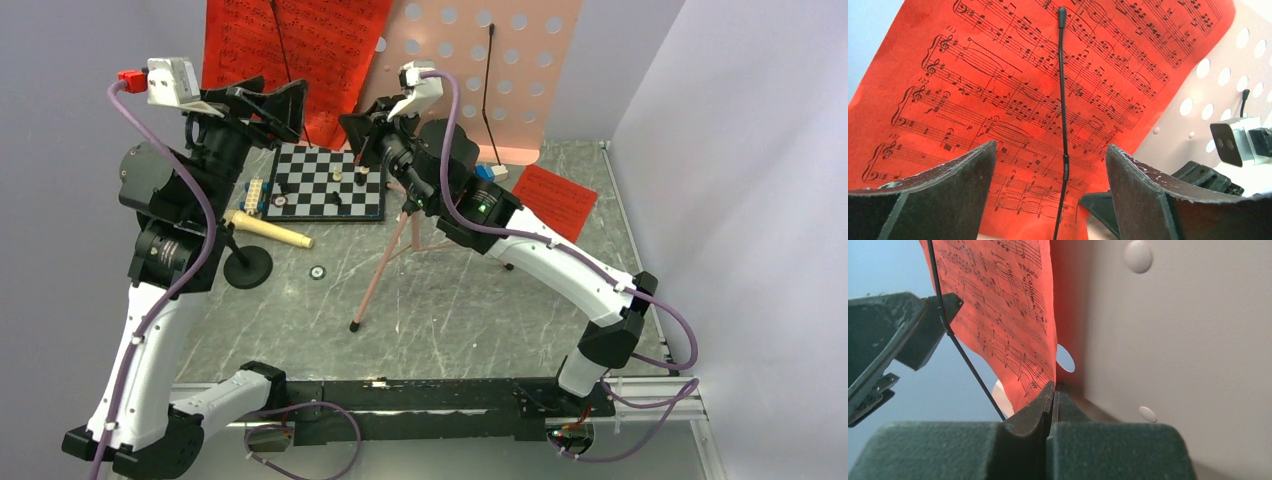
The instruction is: Pack up the instrument practice props
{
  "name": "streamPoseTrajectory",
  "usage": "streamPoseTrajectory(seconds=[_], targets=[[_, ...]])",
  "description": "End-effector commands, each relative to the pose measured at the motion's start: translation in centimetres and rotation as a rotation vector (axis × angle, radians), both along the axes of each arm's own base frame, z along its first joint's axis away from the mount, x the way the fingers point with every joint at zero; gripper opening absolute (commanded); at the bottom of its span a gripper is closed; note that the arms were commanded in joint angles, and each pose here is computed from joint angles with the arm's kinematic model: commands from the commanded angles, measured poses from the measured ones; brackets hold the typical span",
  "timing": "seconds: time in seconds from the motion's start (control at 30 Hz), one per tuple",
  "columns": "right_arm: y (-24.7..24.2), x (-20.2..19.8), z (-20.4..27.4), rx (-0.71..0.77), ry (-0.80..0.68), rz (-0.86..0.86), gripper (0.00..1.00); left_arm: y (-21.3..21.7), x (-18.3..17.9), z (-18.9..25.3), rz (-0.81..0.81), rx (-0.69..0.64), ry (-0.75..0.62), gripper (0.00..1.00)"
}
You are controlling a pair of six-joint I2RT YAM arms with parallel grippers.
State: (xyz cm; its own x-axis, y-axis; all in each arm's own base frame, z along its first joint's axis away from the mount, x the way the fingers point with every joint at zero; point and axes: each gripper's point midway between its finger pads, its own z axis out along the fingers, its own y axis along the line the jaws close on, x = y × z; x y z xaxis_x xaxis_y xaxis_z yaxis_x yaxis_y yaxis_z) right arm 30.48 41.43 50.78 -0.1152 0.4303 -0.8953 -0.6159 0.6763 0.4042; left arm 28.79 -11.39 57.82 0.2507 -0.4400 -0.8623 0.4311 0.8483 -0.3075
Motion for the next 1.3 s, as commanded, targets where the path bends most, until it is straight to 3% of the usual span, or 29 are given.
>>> streamPoseTrajectory(seconds=[0.0, 0.43, 0.63, 0.8, 1.0, 1.27], targets=[[-1.6, -0.7, 3.2, 0.069, -0.053, 0.015, 0.00, -0.5, -1.0, 3.2, -0.072, -0.045, -0.093, 0.82], [-1.9, -1.3, 4.0, 0.067, -0.077, 0.045, 0.00, -0.7, -0.1, 3.2, -0.089, -0.066, -0.104, 0.52], [-2.0, -1.5, 4.2, 0.068, -0.075, 0.053, 0.00, -1.4, 0.7, 3.2, -0.111, -0.042, -0.087, 0.45], [-2.3, -1.7, 4.3, 0.065, -0.076, 0.050, 0.00, -1.6, 0.5, 3.2, -0.121, -0.040, -0.097, 0.29], [-3.3, -1.9, 4.9, 0.069, -0.086, 0.032, 0.00, -1.7, -0.7, 3.8, -0.140, -0.018, -0.141, 0.00], [-5.4, -2.6, 5.8, 0.059, -0.112, 0.000, 0.00, -1.1, -2.1, 4.3, -0.124, -0.005, -0.191, 0.00]])
